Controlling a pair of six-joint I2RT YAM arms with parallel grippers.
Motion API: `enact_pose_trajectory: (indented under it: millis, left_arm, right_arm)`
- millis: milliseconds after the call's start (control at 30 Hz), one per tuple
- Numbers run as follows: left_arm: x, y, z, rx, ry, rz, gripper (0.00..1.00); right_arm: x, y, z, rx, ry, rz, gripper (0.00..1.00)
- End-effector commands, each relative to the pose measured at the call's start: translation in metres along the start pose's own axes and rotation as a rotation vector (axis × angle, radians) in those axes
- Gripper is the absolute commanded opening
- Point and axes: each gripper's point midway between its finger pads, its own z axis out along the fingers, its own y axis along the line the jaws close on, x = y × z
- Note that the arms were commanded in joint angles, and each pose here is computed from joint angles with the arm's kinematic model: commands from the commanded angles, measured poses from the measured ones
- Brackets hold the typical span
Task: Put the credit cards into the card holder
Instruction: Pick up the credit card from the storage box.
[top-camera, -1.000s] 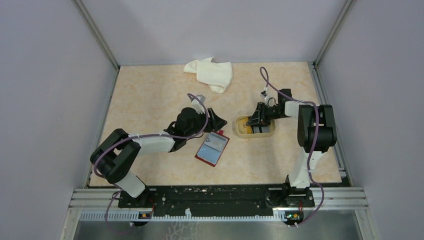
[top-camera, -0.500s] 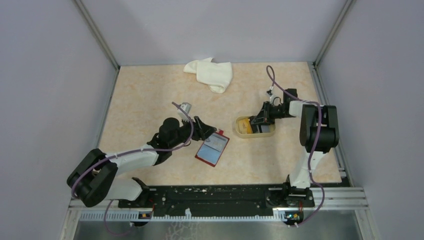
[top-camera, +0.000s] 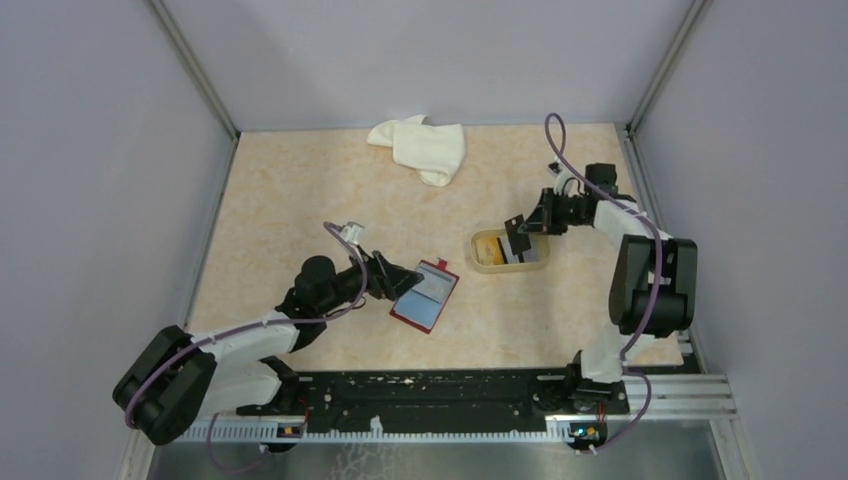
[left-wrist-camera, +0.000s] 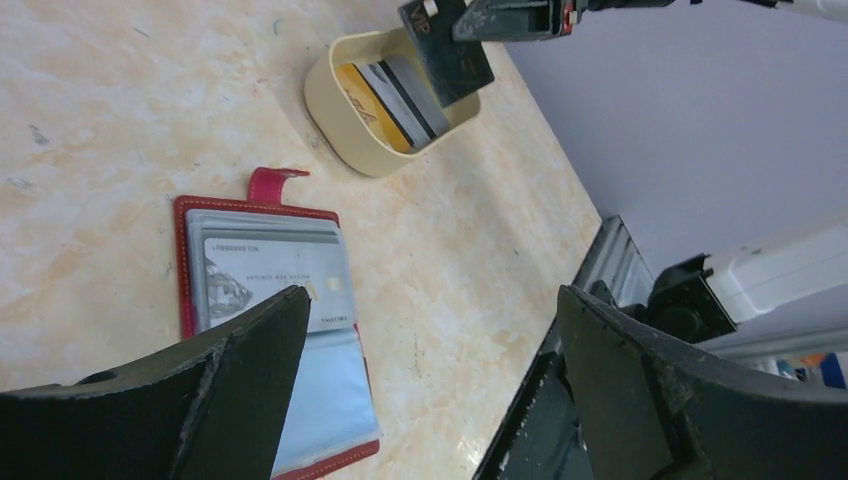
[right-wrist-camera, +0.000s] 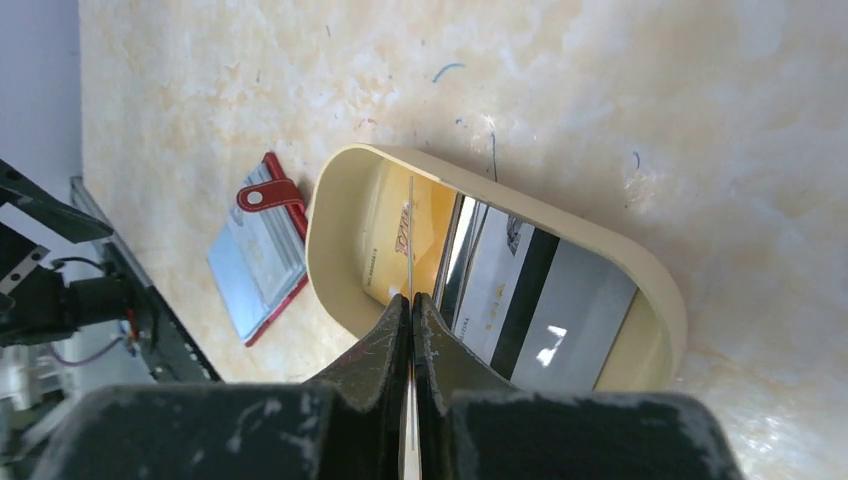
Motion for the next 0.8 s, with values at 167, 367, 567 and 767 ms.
enact_pose_trajectory:
  millis: [167,367,567,767]
  left_arm:
    - [0.009,-0.048,-0.027,0.306,-0.004,-0.034,0.96]
    - [0.01,-0.074,-0.036,0.445,-0.062,0.03,0.95]
    - [0.003,-0.096,-0.023,0.501,-0.171,0.101,0.94]
    - [0.001,-0.103,0.001,0.542,-0.216,0.09,0.9]
  right_arm:
    - [-0.045,0.072,-0.053,-0.115,-0.185,-0.391,0.0]
    - [-0.023,0.145,-0.06,-0.443,-0.162,-0.435,0.0]
    - [0.018,0.203,-0.051,-0.702,-0.083,-0.422,0.0]
    - [0.03,0.222,-0.057,-0.759,-0.123,-0.5,0.0]
